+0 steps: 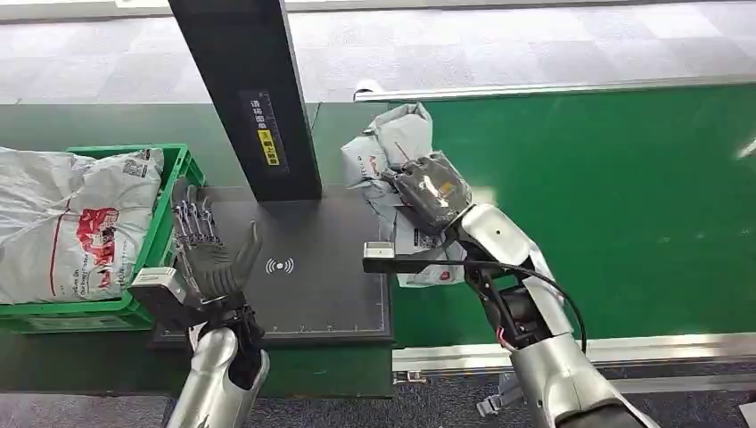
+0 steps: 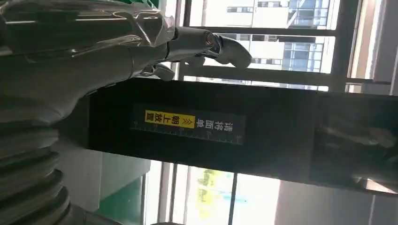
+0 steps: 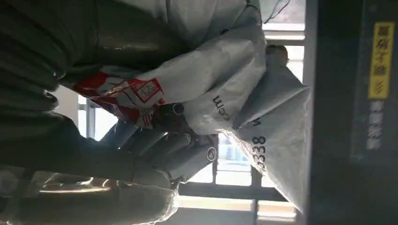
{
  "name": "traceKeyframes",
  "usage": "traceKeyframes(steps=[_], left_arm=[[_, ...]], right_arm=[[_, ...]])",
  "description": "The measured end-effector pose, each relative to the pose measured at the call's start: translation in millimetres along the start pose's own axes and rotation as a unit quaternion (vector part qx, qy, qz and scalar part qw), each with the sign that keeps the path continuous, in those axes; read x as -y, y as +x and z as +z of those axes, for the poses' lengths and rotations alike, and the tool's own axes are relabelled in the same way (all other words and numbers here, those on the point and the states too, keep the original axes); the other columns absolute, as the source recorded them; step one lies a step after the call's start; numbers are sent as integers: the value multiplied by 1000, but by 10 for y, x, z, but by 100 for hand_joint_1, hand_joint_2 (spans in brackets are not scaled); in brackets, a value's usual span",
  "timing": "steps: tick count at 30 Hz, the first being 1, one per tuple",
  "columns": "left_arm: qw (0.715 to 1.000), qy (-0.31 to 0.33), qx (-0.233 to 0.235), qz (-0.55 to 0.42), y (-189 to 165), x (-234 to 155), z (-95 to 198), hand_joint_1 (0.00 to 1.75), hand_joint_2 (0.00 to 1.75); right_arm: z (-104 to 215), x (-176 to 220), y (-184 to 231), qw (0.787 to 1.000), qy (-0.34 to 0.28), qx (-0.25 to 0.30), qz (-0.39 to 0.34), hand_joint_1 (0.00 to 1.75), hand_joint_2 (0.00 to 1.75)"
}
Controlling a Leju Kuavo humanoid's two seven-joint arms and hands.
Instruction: Moved the parcel from conveyor to table for the left to box.
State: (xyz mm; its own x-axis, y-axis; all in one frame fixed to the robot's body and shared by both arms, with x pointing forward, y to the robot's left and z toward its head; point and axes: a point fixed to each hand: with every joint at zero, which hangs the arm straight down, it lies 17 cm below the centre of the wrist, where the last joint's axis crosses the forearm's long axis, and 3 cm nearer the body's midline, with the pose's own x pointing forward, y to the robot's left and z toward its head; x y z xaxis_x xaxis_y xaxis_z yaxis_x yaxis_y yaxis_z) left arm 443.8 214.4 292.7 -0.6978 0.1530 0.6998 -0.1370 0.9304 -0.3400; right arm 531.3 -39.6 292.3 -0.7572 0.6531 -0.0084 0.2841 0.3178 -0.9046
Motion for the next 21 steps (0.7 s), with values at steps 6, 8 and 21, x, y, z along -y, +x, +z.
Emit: traceKeyframes(steps=[6, 8, 21], left_arm=[[1000, 9, 3, 7, 20, -15, -54, 0, 175], [1000, 11, 3, 8, 22, -17, -60, 0, 175], [1000, 13, 0, 16, 20, 0, -56, 0, 175]], right_arm=[[-114, -625, 441, 984, 132, 106, 53, 175, 175], [-75, -846, 672, 973, 170, 145, 54, 175, 175], [84, -1222, 1584, 938, 226, 262, -1, 175, 175]])
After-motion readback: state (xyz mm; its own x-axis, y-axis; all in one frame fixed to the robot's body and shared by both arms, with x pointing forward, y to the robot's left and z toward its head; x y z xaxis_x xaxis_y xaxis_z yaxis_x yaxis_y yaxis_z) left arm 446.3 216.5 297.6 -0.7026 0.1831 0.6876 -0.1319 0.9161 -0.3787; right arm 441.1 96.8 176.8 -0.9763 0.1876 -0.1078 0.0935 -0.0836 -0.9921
